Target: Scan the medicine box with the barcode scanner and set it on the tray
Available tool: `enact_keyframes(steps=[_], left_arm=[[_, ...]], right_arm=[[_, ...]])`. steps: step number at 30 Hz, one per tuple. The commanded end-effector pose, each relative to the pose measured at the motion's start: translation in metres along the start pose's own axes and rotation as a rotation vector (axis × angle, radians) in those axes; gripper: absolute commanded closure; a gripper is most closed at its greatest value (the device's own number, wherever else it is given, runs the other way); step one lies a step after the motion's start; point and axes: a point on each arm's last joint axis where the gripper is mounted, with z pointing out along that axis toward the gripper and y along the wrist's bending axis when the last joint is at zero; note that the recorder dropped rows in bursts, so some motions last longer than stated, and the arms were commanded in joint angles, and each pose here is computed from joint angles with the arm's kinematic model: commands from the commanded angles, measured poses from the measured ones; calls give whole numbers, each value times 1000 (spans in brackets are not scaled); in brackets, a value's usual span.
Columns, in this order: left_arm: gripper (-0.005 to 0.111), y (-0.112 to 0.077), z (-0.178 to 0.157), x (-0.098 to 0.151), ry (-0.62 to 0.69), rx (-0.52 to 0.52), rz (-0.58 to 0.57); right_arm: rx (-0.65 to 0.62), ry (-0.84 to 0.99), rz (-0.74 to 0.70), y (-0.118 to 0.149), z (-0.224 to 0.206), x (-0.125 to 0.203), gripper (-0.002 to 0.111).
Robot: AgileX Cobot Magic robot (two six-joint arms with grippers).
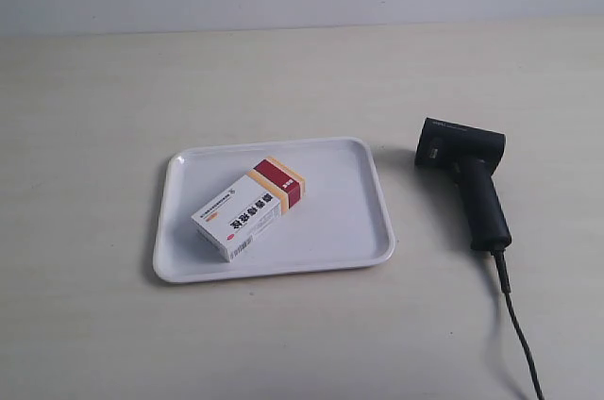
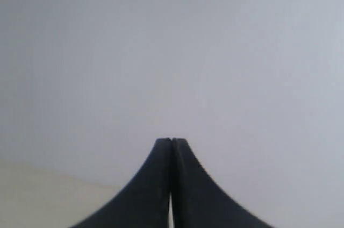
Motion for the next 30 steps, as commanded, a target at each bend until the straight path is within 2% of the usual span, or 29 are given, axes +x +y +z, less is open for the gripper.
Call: enact_keyframes(steps=[1,2,4,7,11,13,15,18,23,27,30], left_arm=[[107,-9,-3,-21,-231,110,-41],[107,-13,-3,-32,-258,114,-10],[107,-16,4,-41,-223,92,45],[107,-19,24,-51,-102,50,70],[107,-19,64,-46,85,22,114],[107,-16,98,-29,256,12,137],[107,-16,122,-18,357,23,146],[107,-19,156,8,513,97,183],[107,-59,202,67,761,405,296],[106,-82,228,113,911,458,426],[96,-101,234,142,978,482,466]], right_arm=[[2,-75,-10,0,0,-6,108],[2,-79,-10,0,0,-6,108],[2,-92,-10,0,0,-7,108],[3,-116,-10,0,-1,-9,108],[3,-132,-10,0,-1,-11,108],[3,-137,-10,0,-1,-11,108],[3,-137,-7,0,-1,-11,108],[0,-137,2,0,-1,-11,108],[-5,-137,29,0,-1,-11,108],[-5,-137,29,0,-1,-11,108],[-5,-137,29,0,-1,-11,108]])
